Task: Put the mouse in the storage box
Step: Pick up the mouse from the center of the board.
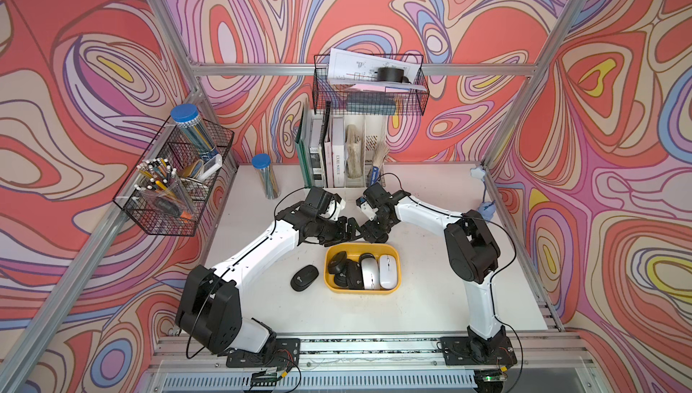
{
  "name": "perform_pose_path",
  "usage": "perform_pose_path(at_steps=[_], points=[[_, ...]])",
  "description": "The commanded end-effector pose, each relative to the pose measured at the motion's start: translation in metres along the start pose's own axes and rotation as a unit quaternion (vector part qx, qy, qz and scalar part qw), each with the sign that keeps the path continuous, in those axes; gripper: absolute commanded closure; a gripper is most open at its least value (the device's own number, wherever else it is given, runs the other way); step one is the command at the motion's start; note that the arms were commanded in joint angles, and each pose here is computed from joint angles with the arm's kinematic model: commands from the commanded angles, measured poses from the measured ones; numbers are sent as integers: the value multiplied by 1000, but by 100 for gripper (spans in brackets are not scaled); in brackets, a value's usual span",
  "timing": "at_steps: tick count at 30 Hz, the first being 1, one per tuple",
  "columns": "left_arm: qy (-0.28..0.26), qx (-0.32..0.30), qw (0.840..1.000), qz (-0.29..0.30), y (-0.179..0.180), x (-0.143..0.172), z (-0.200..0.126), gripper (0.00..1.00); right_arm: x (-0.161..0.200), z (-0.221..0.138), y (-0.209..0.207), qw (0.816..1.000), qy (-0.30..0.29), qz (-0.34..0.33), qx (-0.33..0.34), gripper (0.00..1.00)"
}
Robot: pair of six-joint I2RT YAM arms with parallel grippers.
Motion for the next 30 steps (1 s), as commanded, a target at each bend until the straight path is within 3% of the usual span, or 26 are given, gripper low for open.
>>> perform_pose_path(at_steps=[1,8,13,21,27,30], points=[[18,9,1000,-3,5,11,11,23,6,10,-5,1000,15,-2,-5,13],[15,8,1000,-2,4,10,9,22,17,23,-4,999,45,-5,-13,16],[15,8,1000,-3,3,10,8,23,15,30,-22,998,38,11,42,22],[13,7,1000,-1,3,9,6,23,5,26,-64,991,20,118,59,40],[11,8,1000,0,1,8,5,22,24,24,-95,971,53,216,86,41],[11,9,1000,-1,2,8,6,22,33,22,-97,967,60,228,91,38]])
Point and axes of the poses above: each gripper's point midway between its finger pads, its own z axis out along the fingers, its own y axis along the line the jaws close on, x = y × z, the point moved 1 cm from there along -z, back along the fingers, and after that the axes turned 12 degrees about z, right-handed, at the moved point
